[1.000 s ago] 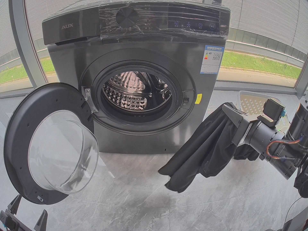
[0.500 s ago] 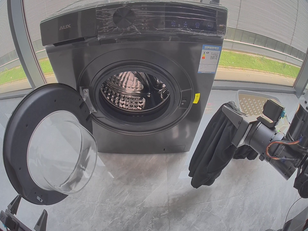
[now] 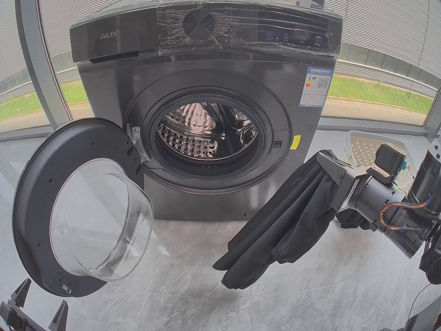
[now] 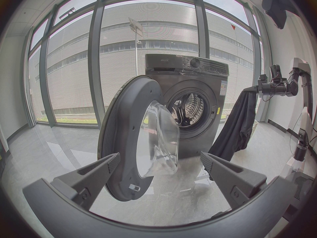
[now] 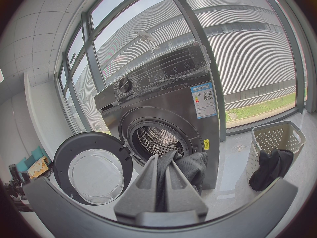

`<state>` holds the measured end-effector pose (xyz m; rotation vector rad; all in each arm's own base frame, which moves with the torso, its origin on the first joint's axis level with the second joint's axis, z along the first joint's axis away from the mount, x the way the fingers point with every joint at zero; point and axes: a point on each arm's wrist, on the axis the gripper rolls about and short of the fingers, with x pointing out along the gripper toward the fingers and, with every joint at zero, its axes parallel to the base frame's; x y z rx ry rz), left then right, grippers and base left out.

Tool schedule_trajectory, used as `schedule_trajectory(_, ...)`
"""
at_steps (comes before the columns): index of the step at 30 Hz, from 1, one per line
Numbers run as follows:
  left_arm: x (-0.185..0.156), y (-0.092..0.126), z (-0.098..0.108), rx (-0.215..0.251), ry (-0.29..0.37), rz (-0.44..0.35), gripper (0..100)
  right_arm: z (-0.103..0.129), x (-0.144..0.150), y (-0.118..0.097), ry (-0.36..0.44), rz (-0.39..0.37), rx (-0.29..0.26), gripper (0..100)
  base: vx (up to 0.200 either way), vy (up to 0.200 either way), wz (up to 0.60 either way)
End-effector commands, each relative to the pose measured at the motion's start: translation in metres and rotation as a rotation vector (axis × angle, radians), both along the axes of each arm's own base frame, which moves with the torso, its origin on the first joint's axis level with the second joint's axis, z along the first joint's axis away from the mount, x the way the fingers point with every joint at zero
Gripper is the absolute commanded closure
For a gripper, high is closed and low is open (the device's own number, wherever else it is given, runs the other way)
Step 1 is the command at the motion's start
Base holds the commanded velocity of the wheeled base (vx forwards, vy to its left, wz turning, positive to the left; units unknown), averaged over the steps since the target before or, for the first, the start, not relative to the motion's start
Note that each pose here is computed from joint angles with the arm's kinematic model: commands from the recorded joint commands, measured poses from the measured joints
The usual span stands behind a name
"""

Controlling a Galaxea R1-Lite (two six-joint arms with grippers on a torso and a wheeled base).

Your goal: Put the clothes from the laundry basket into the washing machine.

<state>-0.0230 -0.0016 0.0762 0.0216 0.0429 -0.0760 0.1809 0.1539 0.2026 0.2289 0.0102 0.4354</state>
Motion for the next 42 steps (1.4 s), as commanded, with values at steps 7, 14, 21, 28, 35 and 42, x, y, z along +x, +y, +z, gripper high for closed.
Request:
schedule_trajectory(7,0.0,0.0,-0.005,0.032,-0.003,-0.001,0,-0.012,0.009,0.014,0.06,0.061,0.043,100,0.0,0.0,0.0)
schedule_trajectory(14,0.0,0.0,-0.005,0.027,-0.003,-0.001,0,-0.019,0.03,0.034,-0.006,0.076,0.104,100,0.0,0.0,0.0)
schedule_trajectory(21,0.0,0.0,-0.005,0.047,-0.006,-0.002,0,-0.031,0.037,0.042,0.018,0.046,0.082,100,0.0,0.0,0.0)
schedule_trajectory(28,0.0,-0.001,-0.005,0.08,-0.011,-0.024,0,-0.034,0.041,0.053,0.022,0.052,0.077,100,0.0,0.0,0.0)
schedule_trajectory(35,-0.001,-0.001,0.001,0.07,-0.047,-0.018,0,-0.051,0.048,0.062,0.072,0.049,0.025,100,0.0,0.0,0.0)
schedule_trajectory(42,0.014,-0.004,0.08,0.103,-0.057,-0.183,0,-0.031,0.052,0.088,0.04,0.099,0.036,100,0.0,0.0,0.0)
